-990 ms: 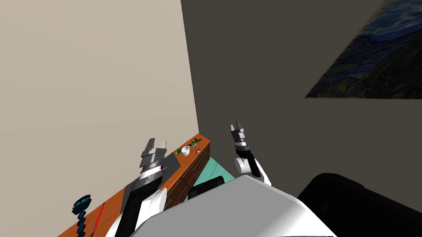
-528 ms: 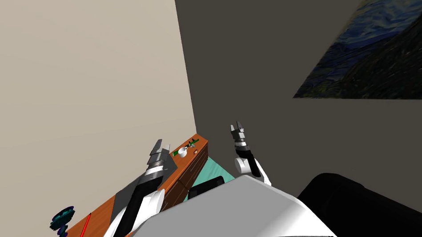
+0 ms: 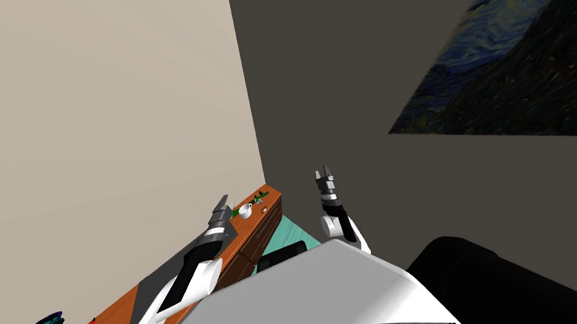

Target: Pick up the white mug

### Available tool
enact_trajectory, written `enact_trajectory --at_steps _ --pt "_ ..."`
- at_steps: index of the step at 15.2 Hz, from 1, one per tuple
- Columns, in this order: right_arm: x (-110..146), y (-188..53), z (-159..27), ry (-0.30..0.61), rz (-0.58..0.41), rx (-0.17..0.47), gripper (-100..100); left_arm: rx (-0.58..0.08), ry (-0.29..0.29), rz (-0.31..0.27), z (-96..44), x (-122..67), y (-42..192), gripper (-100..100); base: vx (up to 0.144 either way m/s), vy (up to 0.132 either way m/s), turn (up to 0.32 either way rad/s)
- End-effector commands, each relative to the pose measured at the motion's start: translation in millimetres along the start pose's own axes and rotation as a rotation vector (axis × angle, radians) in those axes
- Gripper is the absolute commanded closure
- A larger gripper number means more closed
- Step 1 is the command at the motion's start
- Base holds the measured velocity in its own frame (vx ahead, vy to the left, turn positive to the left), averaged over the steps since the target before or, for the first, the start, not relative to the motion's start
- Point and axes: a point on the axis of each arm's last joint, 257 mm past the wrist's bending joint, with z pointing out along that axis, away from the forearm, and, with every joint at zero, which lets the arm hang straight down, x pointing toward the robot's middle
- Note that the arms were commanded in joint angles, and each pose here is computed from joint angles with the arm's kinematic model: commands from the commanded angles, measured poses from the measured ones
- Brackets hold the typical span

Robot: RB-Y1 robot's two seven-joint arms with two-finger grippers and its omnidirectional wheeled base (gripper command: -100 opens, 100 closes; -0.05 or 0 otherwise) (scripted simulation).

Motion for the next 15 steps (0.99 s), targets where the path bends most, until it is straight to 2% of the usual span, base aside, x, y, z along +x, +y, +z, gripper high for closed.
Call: enact_trajectory --at_steps 1,2,3,4,5,6,8,9,10,12,13,14,15 --pt "0 0 0.0 0.000 0.000 0.000 0 -0.055 0.003 0.009 0.3 -1.9 19 -100 0.017 -0.013 -0.102" --pt "0 0 0.0 0.000 0.000 0.000 0 -0.108 0.007 0.020 1.9 -7.3 39 -100 0.018 -0.015 -0.126" --pt "0 0 0.0 0.000 0.000 0.000 0 -0.118 0.006 0.020 1.6 -7.5 42 -100 0.017 -0.013 -0.112" --pt "0 0 0.0 0.000 0.000 0.000 0 -0.167 0.009 0.032 2.5 -13.8 60 -100 0.019 -0.015 -0.155" --pt "0 0 0.0 0.000 0.000 0.000 0 -0.184 0.008 0.032 1.7 -14.2 65 -100 0.018 -0.011 -0.112" --pt "0 0 0.0 0.000 0.000 0.000 0 -0.227 0.011 0.044 3.0 -20.5 80 -100 0.020 -0.011 -0.123" --pt "0 0 0.0 0.000 0.000 0.000 0 -0.252 0.009 0.044 0.8 -21.8 88 -100 0.016 -0.007 -0.071" --pt "0 0 0.0 0.000 0.000 0.000 0 -0.308 0.009 0.056 -0.3 -30.2 108 -100 0.016 -0.007 -0.099" --pt "0 0 0.0 0.000 0.000 0.000 0 -0.322 0.008 0.056 -1.4 -30.5 112 -100 0.018 -0.006 -0.107" --pt "0 0 0.0 0.000 0.000 0.000 0 -0.389 0.007 0.068 -4.5 -40.0 134 -100 0.022 -0.012 -0.135" --pt "0 0 0.0 0.000 0.000 0.000 0 -0.393 0.007 0.068 -4.9 -40.1 135 -100 0.017 -0.007 -0.045" --pt "0 0 0.0 0.000 0.000 0.000 0 -0.449 0.004 0.079 -7.8 -50.4 154 -100 0.018 -0.010 -0.096" --pt "0 0 0.0 0.000 0.000 0.000 0 -0.459 0.004 0.079 -8.9 -50.5 156 -100 0.018 -0.008 -0.110"
